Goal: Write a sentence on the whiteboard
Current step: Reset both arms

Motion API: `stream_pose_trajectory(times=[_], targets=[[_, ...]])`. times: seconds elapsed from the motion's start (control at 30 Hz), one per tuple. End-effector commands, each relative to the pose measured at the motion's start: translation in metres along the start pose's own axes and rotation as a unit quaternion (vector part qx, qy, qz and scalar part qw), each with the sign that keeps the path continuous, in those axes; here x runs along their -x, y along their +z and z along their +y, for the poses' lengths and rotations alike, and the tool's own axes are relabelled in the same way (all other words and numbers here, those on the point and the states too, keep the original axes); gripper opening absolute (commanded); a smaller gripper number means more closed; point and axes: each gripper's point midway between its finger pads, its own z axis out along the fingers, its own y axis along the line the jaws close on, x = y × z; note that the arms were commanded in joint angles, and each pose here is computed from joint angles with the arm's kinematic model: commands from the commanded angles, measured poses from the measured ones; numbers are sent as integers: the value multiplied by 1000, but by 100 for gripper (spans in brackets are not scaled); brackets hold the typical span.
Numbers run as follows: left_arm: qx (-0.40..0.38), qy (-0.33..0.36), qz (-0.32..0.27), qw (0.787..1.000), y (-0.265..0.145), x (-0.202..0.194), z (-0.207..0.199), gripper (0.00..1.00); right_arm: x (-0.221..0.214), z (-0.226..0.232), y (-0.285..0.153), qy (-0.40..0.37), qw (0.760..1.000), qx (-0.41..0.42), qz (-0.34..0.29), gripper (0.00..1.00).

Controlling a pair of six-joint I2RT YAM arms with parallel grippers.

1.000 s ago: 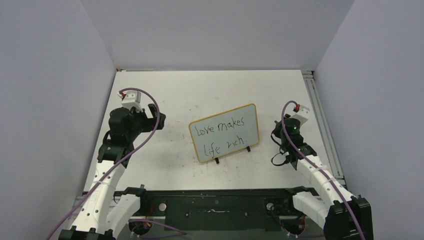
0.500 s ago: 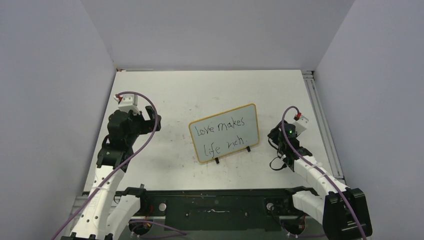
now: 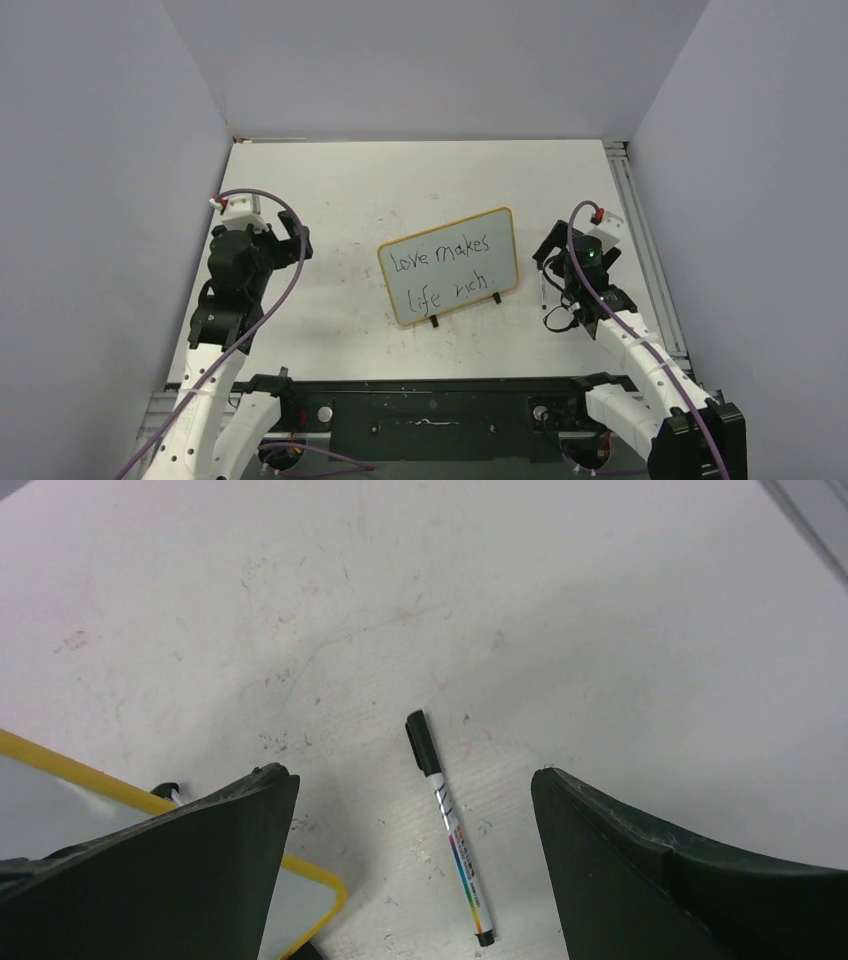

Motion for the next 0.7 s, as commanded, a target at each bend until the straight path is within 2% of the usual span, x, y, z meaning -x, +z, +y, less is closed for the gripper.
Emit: stream_pose_trajectory(times=[0.0,0.17,0.3,0.67], targets=[[45,-26,-46,998,-6,26,13,97,54,26,-21,-68,995,47,-62,90],[43,-25,-51,997,-10,29,12,96,87,60,-53,-127,974,141,-124,90],[26,-18,-58,998,-13,31,7,96,96,76,-66,-140,962,187,-138,90],[10,-4,-64,998,-17,33,3,96,102,71,-73,-132,962,181,-157,90]])
